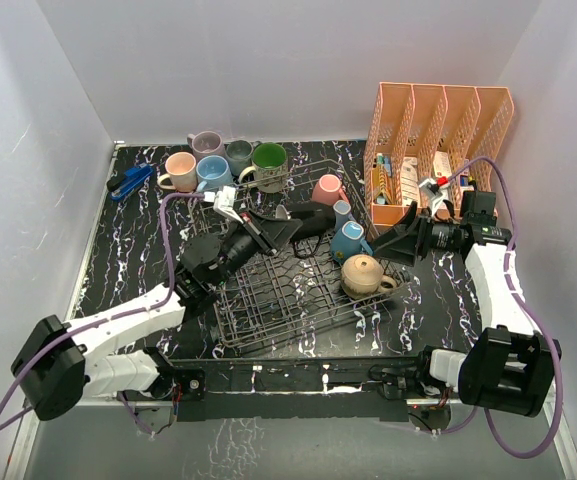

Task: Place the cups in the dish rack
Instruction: Turn the cup upside down in the dish rack.

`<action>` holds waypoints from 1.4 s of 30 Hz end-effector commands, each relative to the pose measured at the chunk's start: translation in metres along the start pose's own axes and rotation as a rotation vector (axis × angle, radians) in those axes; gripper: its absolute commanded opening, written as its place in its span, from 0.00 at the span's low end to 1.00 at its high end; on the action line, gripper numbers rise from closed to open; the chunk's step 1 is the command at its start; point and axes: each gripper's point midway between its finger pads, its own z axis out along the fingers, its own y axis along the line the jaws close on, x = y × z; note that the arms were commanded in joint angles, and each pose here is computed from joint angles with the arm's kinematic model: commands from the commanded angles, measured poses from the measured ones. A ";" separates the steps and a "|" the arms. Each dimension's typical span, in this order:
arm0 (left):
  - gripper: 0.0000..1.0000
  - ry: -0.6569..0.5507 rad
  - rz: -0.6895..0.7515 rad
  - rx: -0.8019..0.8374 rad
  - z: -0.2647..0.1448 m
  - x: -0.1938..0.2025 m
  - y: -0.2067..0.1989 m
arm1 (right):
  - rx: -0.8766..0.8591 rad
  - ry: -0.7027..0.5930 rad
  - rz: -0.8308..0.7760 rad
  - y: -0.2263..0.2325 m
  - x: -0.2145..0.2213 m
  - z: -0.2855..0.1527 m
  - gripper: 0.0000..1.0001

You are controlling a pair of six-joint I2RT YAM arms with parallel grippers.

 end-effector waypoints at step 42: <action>0.00 -0.353 0.056 0.561 0.017 -0.069 -0.158 | -0.107 -0.161 0.394 0.073 -0.070 0.098 0.48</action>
